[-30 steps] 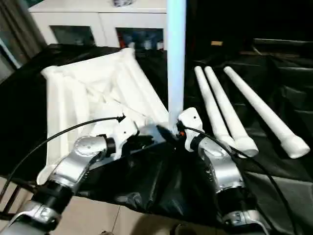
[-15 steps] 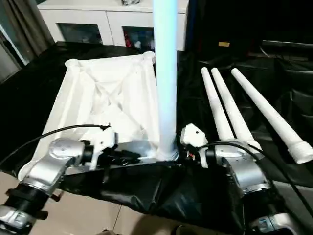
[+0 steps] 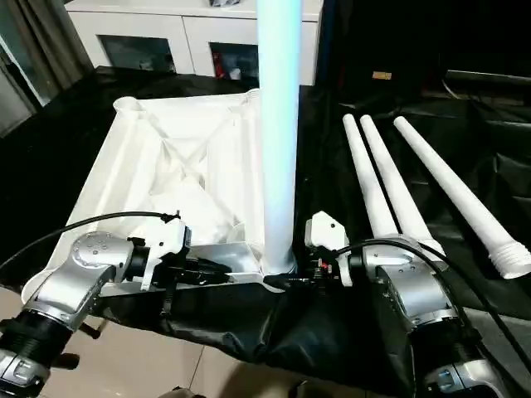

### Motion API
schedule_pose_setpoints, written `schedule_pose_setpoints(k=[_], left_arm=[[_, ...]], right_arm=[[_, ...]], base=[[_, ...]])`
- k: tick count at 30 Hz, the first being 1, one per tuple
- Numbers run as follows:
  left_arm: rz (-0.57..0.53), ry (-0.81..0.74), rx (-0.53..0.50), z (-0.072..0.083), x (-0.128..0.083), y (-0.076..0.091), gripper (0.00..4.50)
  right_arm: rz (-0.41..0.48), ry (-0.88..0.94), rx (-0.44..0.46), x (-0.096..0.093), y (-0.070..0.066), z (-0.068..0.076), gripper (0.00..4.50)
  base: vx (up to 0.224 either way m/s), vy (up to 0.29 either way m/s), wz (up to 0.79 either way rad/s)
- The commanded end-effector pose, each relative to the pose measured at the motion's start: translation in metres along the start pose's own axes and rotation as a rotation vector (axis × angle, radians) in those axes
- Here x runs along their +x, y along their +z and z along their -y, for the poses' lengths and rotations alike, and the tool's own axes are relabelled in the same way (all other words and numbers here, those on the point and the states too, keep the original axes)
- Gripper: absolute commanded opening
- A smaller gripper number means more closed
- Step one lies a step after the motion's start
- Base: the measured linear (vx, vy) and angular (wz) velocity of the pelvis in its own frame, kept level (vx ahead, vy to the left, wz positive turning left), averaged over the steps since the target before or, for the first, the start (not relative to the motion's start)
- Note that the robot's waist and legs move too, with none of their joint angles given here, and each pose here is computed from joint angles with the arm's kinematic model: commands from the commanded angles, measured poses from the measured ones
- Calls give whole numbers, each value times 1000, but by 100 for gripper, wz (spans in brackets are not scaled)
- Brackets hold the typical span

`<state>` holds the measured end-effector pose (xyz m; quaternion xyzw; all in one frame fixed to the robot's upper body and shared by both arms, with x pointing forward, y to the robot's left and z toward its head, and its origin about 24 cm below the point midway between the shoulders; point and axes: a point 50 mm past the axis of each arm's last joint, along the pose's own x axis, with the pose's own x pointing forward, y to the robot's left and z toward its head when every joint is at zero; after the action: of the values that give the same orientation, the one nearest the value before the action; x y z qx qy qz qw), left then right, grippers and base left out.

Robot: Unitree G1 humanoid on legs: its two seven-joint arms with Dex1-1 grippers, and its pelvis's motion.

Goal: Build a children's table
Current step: Rotate leg to tighten, then rotate table base

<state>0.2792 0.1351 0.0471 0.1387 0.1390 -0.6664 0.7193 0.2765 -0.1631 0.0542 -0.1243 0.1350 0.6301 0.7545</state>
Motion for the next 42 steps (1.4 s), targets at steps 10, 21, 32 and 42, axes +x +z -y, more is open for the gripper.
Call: schedule_pose_setpoints(k=[10,21,32,42], left_arm=[[92,226,42,-16,30,26,0],[135,391,23,-12,99,50,0],[146,352,60,-6,107,52,0],[159,407,36,-9,101,52,55]], right_arm=[[88,-358,120,32,-7,14,275],[220,-826,304,76,4,29,275],[239,-924,258,66,9,35,366],[341,-826,183,-3,21,17,375]], base=[[0,0,0],[0,0,0],[0,0,0],[0,0,0]])
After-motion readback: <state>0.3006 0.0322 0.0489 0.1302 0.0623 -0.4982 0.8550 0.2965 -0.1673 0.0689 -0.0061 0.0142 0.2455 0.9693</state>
